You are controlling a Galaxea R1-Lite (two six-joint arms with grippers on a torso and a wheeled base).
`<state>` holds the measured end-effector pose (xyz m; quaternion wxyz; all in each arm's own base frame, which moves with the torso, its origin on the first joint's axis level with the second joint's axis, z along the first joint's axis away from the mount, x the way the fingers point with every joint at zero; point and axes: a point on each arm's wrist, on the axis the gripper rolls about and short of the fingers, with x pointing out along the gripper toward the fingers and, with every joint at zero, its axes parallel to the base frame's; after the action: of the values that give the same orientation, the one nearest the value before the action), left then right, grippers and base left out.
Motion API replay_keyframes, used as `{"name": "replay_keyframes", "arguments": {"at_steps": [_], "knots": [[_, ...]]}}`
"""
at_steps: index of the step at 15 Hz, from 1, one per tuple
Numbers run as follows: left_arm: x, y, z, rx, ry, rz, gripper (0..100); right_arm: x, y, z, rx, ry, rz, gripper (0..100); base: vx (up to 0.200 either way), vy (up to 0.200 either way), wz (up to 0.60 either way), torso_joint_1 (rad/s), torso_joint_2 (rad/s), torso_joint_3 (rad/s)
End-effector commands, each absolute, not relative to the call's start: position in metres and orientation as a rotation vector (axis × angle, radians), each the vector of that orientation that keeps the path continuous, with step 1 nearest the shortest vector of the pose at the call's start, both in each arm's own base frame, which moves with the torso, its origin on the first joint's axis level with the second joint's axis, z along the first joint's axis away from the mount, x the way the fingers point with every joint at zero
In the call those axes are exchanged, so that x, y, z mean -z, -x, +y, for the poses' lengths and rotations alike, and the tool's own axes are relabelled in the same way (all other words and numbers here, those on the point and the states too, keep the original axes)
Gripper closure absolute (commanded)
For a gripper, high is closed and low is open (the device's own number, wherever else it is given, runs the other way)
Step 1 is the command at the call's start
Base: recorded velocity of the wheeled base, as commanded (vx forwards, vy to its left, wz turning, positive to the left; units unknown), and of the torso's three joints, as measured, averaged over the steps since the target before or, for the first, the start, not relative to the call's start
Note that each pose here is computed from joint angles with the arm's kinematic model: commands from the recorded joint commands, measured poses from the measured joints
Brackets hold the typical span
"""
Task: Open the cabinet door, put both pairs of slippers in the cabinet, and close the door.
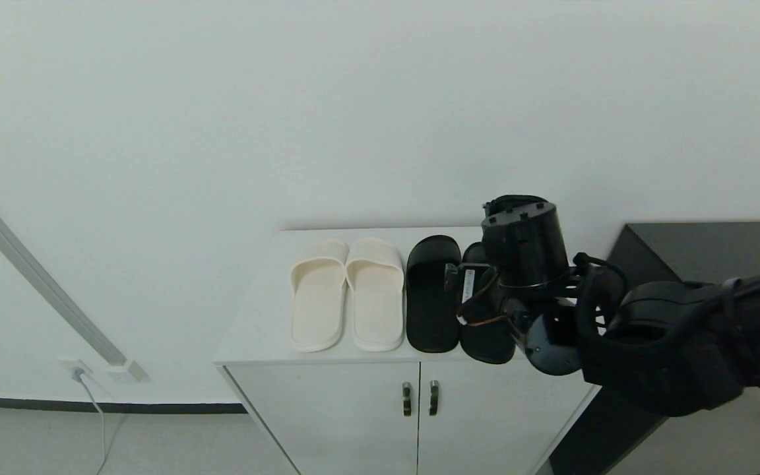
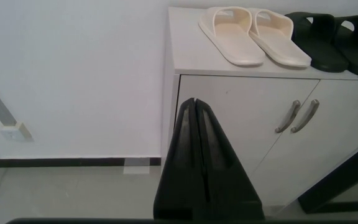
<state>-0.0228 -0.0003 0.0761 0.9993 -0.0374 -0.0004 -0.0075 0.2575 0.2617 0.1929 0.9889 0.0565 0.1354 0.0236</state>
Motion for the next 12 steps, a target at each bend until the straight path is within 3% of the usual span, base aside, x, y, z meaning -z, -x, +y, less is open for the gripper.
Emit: {"name": "replay_keyframes", "arguments": {"at_steps": [1,12], "knots": [[-0.076,0.023,0.000,0.015,0.075,0.001,100,-0.169,-0.271,0.278,-0.038,-0.088,0.292,0,0.000,0.000,0.00,0.000,0.00,0.000],[-0.076,0.023,0.000,0.015,0.075,0.001,100,-0.134,-0.313,0.287,0.024,-0.085,0.243,0,0.000,0.000,0.00,0.000,0.00,0.000]]}}
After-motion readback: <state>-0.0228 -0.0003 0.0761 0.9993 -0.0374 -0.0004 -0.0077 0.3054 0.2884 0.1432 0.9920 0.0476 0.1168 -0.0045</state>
